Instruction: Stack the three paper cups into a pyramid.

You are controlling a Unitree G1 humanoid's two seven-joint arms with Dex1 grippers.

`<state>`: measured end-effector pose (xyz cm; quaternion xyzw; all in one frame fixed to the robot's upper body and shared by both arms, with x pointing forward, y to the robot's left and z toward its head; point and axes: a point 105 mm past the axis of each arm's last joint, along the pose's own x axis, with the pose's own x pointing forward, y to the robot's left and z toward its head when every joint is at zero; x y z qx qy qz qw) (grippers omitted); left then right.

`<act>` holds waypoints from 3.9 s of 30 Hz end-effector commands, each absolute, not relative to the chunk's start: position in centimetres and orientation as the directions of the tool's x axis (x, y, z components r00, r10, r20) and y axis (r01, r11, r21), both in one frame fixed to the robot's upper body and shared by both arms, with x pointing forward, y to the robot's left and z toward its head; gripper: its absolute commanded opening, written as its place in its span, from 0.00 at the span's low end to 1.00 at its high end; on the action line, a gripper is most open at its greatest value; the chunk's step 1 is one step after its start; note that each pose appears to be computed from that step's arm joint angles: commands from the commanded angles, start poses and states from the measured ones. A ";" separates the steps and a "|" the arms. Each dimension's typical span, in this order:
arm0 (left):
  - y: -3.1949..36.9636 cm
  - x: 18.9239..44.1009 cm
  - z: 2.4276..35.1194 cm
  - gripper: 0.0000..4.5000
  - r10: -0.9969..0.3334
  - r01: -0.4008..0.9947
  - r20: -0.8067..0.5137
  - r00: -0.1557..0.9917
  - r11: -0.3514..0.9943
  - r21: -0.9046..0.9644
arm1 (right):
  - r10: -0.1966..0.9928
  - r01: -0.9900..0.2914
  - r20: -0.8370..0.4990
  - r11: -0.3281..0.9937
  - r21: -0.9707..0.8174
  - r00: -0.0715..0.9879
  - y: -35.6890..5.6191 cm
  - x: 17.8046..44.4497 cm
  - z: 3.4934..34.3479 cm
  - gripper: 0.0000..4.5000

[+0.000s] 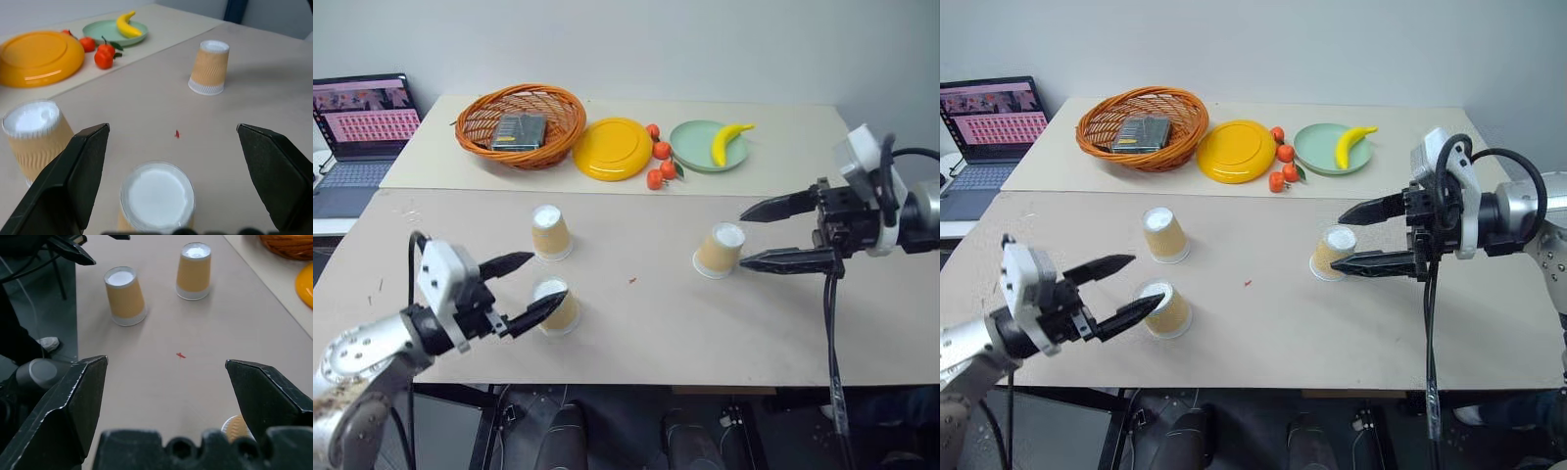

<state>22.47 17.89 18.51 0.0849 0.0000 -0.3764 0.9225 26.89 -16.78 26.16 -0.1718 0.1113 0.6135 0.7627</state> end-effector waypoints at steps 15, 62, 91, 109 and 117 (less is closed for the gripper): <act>16.2 23.2 14.6 0.99 -0.646 0.634 -0.007 0.763 0.747 0.199 | 0.898 -0.967 -0.367 0.190 -0.172 0.242 -16.7 26.4 27.9 1.00; -0.6 31.5 16.9 0.58 -0.965 0.944 -0.253 0.070 -0.017 0.329 | 0.846 -0.879 -0.246 0.432 -0.203 0.473 -16.3 22.2 26.2 1.00; -0.8 32.8 21.1 0.99 -0.982 0.942 -0.043 0.182 0.162 0.294 | 0.769 -0.868 -0.414 0.479 -0.132 0.487 -20.5 22.8 24.0 1.00; 14.5 35.4 36.0 0.99 -0.589 0.497 0.260 0.765 0.797 0.342 | 0.824 -0.940 -0.455 0.324 -0.109 0.337 -20.2 27.2 22.2 1.00; 19.7 31.2 28.8 0.99 -0.414 0.360 0.255 0.874 0.903 0.234 | 0.833 -0.961 -0.480 0.239 -0.138 0.276 -20.0 29.6 23.4 1.00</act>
